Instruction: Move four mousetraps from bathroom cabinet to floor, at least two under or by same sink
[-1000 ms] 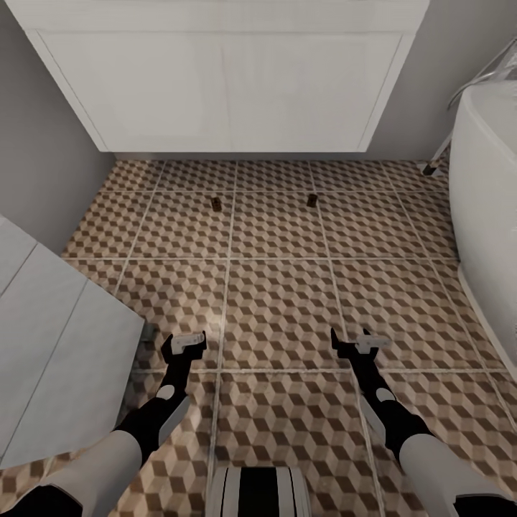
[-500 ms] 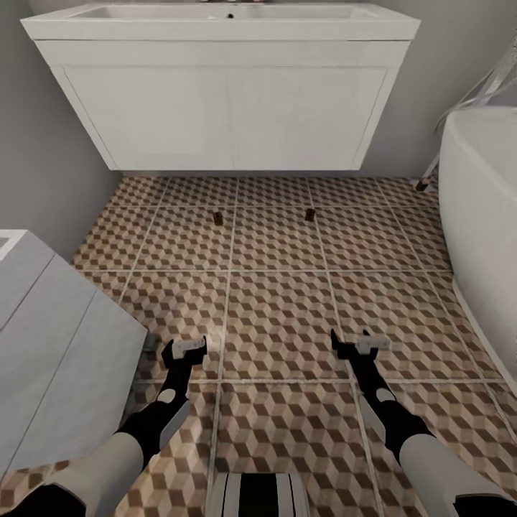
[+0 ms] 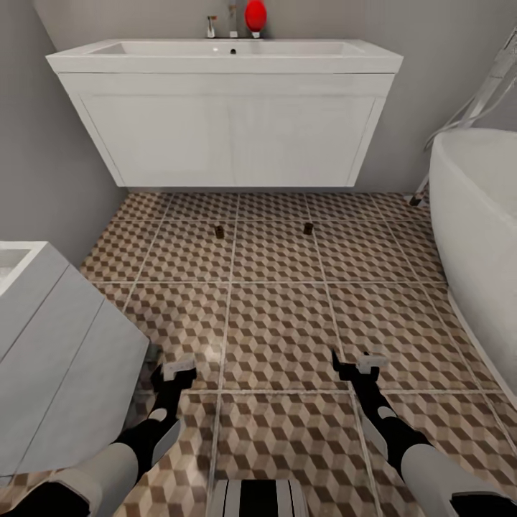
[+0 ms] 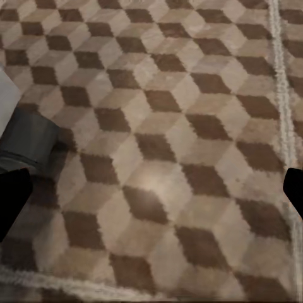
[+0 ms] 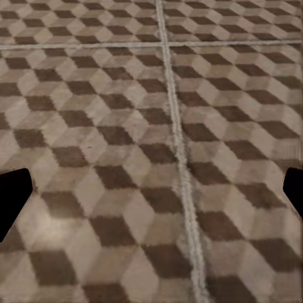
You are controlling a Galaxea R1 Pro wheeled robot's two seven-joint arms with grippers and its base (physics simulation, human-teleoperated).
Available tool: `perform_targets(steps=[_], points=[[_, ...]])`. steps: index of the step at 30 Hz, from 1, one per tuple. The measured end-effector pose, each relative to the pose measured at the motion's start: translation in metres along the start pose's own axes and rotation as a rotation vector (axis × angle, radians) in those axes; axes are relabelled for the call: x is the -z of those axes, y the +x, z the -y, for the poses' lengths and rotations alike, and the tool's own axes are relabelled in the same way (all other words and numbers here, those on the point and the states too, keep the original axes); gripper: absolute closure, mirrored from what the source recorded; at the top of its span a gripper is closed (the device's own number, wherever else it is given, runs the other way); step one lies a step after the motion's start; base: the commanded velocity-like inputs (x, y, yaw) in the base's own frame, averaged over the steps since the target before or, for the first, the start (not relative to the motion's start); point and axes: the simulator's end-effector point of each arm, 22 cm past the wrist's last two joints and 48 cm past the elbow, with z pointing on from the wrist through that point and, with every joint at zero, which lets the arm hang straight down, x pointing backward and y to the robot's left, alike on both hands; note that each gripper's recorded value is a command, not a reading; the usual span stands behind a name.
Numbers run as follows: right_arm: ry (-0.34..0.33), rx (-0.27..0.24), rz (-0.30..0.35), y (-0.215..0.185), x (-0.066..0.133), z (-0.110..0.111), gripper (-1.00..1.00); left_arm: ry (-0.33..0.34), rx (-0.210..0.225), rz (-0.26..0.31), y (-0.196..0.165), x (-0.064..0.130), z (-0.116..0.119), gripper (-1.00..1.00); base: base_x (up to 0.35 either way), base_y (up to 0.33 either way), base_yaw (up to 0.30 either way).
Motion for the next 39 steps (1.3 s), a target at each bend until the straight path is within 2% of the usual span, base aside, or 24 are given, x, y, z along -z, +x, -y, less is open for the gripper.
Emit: perform_targets(steps=[16,20,32,39], points=[[0.017,0.005,-0.099,0.03,0.03,0.009,-1.0,-0.035,-0.025,-0.013,-0.004,0.016,-0.021,-1.0,0.0,0.0,0.0],[0.019,0.004,-0.102,0.028,0.035,0.009,-1.0,-0.038,-0.026,-0.009,-0.008,0.02,-0.023,-1.0,0.0,0.0,0.0],[0.027,0.006,-0.151,0.04,0.056,0.014,-1.0,-0.071,-0.052,-0.049,0.005,0.037,-0.042,-1.0,0.0,0.0,0.0],[0.03,0.006,-0.154,0.036,0.063,0.015,-1.0,-0.084,-0.064,-0.068,0.011,0.048,-0.05,-1.0,0.0,0.0,0.0]])
